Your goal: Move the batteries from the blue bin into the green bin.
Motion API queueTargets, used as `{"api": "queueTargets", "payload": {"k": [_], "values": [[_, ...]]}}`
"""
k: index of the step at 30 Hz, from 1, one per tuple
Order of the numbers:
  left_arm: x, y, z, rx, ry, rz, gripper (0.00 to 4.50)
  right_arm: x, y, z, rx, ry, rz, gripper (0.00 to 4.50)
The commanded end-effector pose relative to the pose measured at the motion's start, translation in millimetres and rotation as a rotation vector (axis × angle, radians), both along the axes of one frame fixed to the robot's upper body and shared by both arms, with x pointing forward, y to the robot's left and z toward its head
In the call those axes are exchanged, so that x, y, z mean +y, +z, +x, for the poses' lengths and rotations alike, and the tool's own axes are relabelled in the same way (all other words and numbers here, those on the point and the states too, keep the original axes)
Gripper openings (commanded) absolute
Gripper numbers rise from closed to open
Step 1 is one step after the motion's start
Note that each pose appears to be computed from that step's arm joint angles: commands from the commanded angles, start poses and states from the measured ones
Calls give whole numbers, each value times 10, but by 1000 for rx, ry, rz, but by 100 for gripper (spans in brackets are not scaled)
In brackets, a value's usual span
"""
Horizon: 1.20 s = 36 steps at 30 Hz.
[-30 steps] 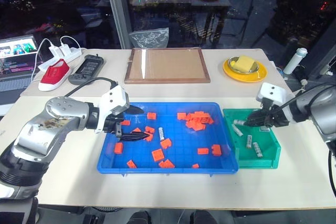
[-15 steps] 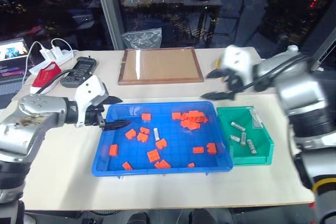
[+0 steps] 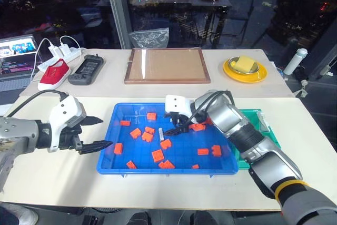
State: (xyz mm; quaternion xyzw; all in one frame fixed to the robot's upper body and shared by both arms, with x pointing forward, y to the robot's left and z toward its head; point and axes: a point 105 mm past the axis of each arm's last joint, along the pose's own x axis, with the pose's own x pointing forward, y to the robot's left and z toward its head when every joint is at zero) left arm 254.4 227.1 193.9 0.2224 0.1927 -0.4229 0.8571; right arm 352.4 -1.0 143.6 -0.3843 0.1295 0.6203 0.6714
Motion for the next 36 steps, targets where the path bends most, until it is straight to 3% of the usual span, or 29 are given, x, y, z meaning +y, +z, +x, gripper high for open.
{"api": "queueTargets", "payload": {"k": [1, 5, 9, 18, 23, 30, 36], "values": [[-58, 102, -33, -42, -22, 3, 450, 123, 20, -34, -18, 28, 20, 387], [-62, 110, -21, -47, -21, 5, 450, 146, -85, 23, -6, 1, 12, 387], [-30, 75, 16, -44, -21, 45, 450, 74, -383, 176, 27, -110, -52, 387], [-45, 42, 45, -43, -32, 52, 450, 0, -462, 150, 72, -95, -68, 387], [-64, 23, 53, -43, -38, 50, 450, -9, -464, 137, 81, -96, -67, 254], [-92, 22, 93, -47, -49, 45, 450, -57, -429, 115, 91, -117, -41, 17], [-121, 31, 138, -52, -66, 42, 450, -239, -342, 161, 57, -159, -49, 3]]}}
